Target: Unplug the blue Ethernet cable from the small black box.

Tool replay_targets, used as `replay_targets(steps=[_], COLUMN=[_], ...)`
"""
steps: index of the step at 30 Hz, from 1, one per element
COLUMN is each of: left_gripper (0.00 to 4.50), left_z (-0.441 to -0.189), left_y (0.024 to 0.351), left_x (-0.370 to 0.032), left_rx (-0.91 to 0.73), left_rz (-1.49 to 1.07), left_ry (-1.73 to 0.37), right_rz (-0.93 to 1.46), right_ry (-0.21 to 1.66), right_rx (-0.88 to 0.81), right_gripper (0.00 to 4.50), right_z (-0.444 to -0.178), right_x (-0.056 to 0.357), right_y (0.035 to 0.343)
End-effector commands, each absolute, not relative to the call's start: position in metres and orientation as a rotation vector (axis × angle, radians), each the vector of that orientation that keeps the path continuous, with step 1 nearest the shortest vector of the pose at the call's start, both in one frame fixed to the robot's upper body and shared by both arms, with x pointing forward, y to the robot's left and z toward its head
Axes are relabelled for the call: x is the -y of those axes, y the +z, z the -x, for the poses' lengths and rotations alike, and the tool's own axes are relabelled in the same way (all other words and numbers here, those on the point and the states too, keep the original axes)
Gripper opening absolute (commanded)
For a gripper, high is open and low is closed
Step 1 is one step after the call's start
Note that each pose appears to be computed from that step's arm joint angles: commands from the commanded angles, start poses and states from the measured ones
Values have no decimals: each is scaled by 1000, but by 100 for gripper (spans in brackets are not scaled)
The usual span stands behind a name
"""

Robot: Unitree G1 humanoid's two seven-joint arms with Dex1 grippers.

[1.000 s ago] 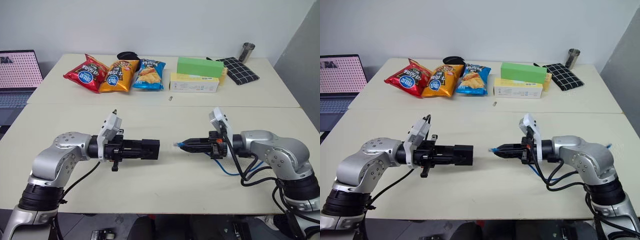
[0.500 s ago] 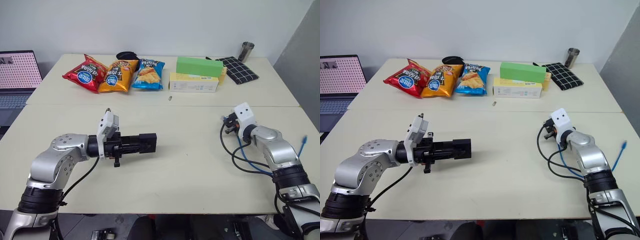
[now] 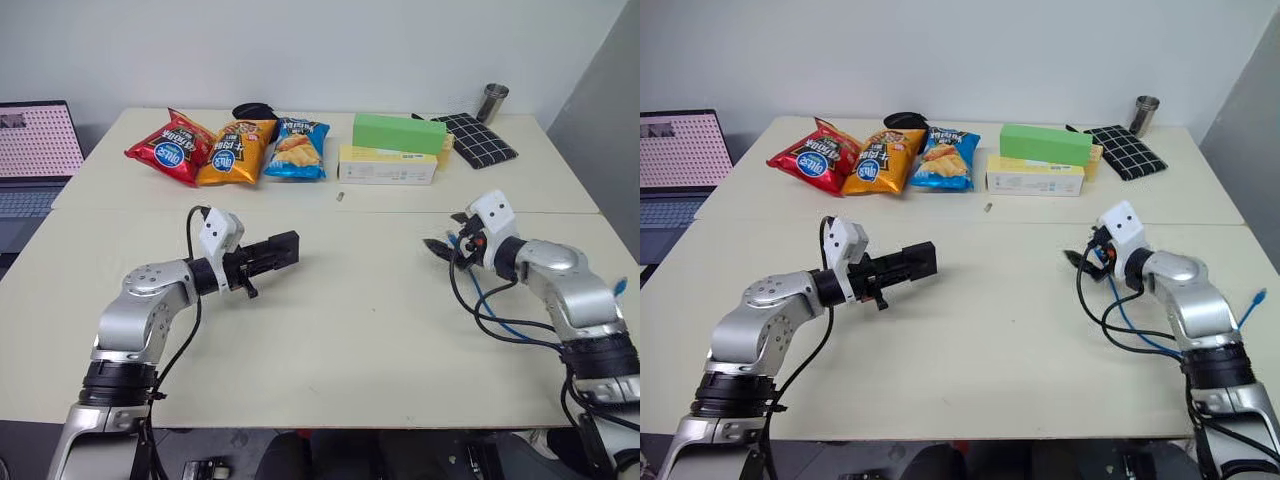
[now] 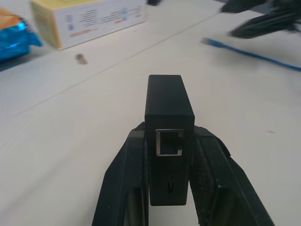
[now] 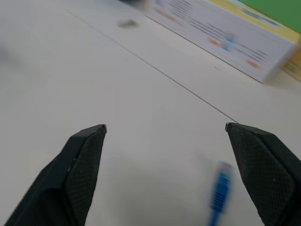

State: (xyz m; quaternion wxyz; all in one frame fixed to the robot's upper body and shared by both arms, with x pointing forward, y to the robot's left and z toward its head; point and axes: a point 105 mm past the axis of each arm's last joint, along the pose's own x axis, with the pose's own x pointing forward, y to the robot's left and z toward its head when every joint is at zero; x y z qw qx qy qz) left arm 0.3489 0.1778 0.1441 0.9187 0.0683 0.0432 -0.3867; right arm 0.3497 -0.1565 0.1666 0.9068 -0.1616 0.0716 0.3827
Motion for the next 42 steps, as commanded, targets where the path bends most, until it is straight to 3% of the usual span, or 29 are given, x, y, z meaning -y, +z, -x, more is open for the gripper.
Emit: replay_targets(steps=[1, 7, 14, 16, 28, 36, 42], left_gripper=[78, 78, 78, 149, 387, 398, 398], left_z=[-372, -385, -385, -384, -365, -317, -306], left_y=[151, 137, 115, 112, 107, 128, 160], left_x=[-210, -227, -237, -241, -245, -223, -226], left_rx=[30, 77, 55, 46, 22, -54, -76], left_rz=[-204, -202, -188, -155, -141, -301, -401], left_ry=[-525, -331, -265, -257, -292, -502, -616], right_rz=[315, 355, 381, 383, 385, 384, 385], right_ry=[1114, 1165, 1188, 1188, 1199, 1095, 971], right_rx=[-73, -58, -50, -51, -71, -34, -22], right_gripper=[424, 424, 424, 431, 431, 431, 431], right_z=[-300, -297, -301, -302, -300, -299, -296], right_x=[103, 77, 66, 66, 67, 98, 140], right_y=[194, 198, 201, 200, 196, 192, 187])
